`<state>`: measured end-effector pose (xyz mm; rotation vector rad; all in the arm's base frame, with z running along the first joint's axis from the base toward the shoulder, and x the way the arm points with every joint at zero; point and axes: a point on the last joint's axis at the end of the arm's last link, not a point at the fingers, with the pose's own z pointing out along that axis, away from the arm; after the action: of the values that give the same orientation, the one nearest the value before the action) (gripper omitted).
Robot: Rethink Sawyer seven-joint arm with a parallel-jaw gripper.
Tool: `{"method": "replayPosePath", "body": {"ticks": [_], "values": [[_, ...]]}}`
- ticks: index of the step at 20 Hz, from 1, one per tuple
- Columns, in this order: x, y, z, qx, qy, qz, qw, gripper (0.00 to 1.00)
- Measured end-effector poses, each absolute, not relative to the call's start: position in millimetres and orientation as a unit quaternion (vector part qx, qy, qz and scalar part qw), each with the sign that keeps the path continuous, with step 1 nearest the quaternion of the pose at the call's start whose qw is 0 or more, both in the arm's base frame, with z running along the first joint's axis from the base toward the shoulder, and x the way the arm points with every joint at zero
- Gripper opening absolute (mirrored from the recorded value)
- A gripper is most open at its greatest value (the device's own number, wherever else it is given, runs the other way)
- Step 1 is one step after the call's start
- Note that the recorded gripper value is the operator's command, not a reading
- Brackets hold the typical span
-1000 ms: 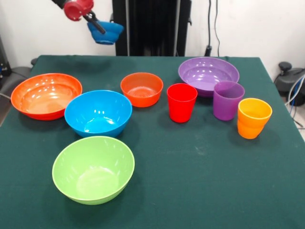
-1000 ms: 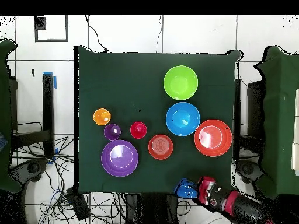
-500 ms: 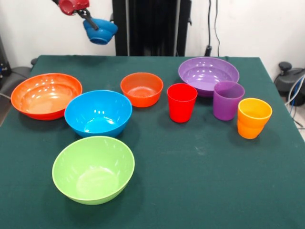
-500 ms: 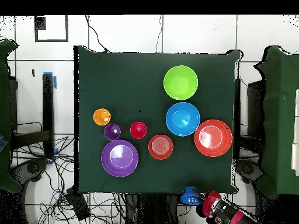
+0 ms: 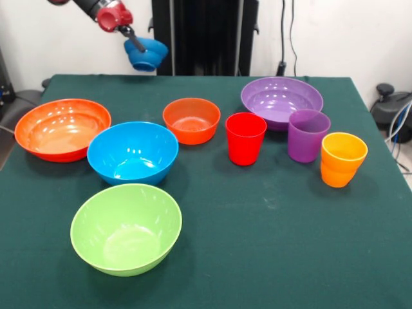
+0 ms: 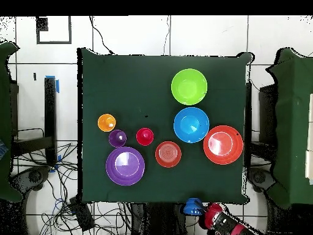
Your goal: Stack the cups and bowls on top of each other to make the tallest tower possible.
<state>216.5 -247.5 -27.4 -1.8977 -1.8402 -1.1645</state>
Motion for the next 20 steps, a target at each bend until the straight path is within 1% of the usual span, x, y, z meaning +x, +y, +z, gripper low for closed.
{"method": "replayPosePath", "body": {"ticks": [5,14,20], "values": [[231,-239,-44,-0.656,-0.616,-0.423,0.105,0.0],[238,-239,-66,-0.67,-0.566,-0.472,0.084,0.0],[242,-228,-67,-0.66,-0.579,-0.47,0.094,0.0]]}}
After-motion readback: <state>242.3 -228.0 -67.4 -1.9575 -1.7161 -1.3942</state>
